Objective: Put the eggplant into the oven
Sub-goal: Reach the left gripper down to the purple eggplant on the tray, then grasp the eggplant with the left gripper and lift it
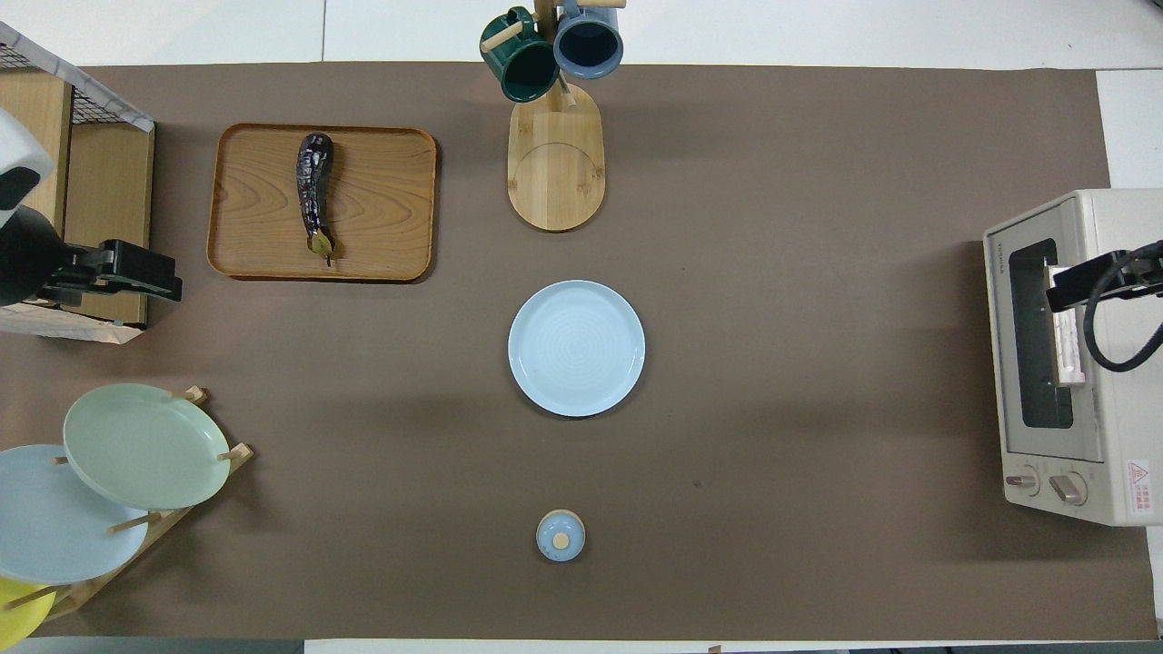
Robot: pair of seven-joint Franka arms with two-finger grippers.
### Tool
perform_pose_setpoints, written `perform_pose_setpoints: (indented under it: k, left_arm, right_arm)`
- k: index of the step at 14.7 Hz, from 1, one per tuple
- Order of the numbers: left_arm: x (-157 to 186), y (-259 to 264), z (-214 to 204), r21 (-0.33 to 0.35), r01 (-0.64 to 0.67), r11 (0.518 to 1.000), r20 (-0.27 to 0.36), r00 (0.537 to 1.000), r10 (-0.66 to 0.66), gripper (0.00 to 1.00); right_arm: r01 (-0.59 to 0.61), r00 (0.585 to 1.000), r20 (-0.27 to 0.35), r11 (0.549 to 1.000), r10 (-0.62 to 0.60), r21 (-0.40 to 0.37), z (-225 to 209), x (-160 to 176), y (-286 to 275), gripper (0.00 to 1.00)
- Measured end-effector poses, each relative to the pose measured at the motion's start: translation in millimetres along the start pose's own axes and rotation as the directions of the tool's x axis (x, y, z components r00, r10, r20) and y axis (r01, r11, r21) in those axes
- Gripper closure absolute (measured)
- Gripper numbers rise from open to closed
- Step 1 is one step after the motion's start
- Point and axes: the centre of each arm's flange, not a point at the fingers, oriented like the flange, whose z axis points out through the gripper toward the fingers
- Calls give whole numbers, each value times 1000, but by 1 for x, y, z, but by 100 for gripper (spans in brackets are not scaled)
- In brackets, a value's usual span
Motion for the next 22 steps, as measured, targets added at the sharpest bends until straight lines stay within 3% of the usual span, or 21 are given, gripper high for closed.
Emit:
perform_pose_setpoints:
  k: [9, 14, 16, 18, 20, 22]
  left_arm:
    - [0, 3, 0, 0, -5, 1000, -4, 1000, 5, 0]
    - [10, 4, 0, -3, -7, 1000, -68, 998, 7, 0]
    - [25, 9, 24, -7, -16, 1000, -65, 998, 15, 0]
    - [53, 20, 69, -20, -29, 999, -58, 998, 28, 0]
    - [85, 29, 123, -32, -39, 999, -71, 997, 37, 0]
    - [109, 31, 169, -40, -38, 998, -92, 995, 35, 0]
  right_arm:
    - [2, 1000, -2, 1000, -2, -1, -1, 0, -1, 0]
    - [15, 999, -44, 1000, -15, -10, -5, 4, -1, 0]
    - [24, 999, -47, 1000, -24, -12, -3, 5, -1, 18]
    - [42, 997, -68, 999, -43, -18, 6, 8, 0, 45]
    - [43, 993, -106, 998, -46, -36, 24, 12, 4, 67]
    - [18, 994, -104, 996, -26, -82, 50, 10, 23, 89]
